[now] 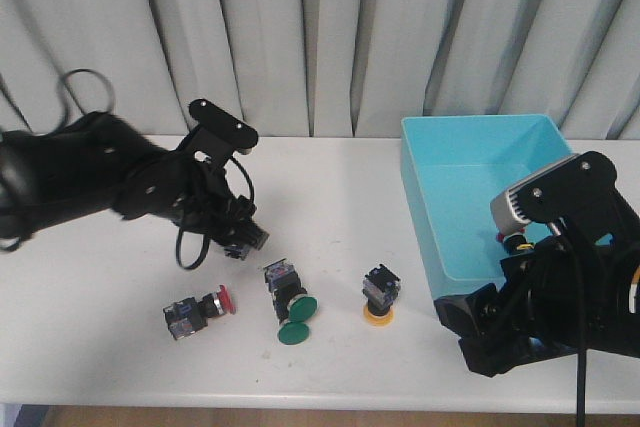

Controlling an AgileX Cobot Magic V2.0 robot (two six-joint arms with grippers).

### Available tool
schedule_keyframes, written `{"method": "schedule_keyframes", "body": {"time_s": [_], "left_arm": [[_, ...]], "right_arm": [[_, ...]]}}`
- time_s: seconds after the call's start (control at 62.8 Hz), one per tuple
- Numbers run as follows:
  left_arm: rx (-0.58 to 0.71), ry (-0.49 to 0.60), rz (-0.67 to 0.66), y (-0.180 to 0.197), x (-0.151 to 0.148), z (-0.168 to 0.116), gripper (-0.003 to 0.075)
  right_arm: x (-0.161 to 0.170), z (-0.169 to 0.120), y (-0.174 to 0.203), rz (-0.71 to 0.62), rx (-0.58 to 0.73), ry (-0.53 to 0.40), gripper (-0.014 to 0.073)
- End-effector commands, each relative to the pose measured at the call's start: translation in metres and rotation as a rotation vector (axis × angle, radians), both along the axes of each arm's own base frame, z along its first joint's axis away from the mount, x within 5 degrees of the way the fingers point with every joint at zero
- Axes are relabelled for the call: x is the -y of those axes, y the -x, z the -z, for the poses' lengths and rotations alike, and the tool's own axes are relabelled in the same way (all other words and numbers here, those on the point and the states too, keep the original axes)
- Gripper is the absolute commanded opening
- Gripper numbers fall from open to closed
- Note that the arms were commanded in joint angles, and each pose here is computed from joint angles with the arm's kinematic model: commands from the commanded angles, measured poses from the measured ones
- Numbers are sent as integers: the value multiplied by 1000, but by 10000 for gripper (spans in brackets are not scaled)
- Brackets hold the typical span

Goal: Pick red and yellow buttons and place in box
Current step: 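Reach the left gripper down and grasp the yellow-capped button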

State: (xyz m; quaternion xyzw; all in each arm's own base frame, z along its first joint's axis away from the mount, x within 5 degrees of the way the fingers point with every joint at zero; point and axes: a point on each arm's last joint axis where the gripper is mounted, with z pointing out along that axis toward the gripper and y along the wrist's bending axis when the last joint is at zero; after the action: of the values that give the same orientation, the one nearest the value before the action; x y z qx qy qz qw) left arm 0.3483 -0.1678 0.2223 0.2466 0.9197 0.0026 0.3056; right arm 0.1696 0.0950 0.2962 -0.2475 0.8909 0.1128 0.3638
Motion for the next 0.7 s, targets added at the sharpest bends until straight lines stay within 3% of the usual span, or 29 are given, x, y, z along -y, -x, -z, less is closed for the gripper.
{"method": "schedule_keyframes", "body": {"time_s": [0.0, 0.319, 0.685], "left_arm": [[59, 24, -53, -25, 3, -16, 475], [-41, -48, -92, -69, 18, 16, 475], [-55, -20, -95, -82, 28, 36, 441]], "right_arm": [[-2, -15, -3, -3, 93, -41, 559], [-1, -15, -3, -4, 96, -38, 559], [-1, -15, -3, -4, 96, -38, 559]]}}
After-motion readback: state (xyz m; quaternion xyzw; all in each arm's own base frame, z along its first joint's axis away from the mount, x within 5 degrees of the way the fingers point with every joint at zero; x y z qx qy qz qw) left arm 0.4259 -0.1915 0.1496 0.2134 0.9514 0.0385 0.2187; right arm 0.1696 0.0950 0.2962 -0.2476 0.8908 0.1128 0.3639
